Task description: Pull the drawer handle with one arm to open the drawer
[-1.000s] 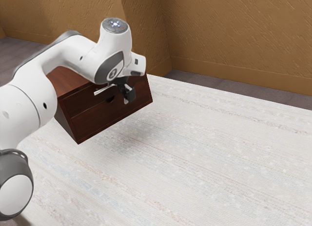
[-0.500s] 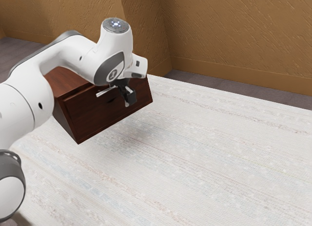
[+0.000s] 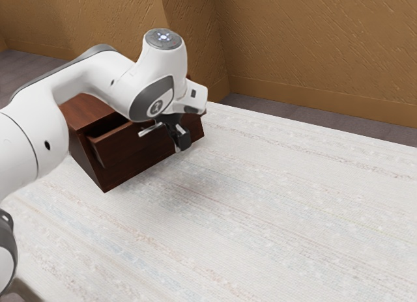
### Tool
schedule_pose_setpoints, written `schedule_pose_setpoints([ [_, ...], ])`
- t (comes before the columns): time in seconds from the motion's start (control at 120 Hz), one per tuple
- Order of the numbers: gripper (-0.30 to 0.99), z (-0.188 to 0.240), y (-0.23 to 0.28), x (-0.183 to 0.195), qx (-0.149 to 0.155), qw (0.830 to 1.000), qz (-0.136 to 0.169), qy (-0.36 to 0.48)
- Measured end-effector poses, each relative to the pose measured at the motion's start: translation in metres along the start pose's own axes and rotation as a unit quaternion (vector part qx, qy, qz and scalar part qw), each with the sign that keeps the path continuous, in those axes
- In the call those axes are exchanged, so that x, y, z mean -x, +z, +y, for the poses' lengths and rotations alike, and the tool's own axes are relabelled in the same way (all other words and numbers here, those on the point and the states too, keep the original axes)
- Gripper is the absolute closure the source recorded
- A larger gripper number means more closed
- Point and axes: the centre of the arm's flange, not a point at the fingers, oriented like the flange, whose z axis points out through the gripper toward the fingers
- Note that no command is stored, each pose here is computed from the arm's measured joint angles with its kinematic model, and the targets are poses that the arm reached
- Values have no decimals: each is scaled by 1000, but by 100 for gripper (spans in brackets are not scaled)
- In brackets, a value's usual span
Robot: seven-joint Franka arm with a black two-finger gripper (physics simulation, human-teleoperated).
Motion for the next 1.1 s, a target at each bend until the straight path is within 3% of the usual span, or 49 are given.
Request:
schedule_pose_setpoints([
  [1.1,1,102,-56,2,28,999,23,37],
])
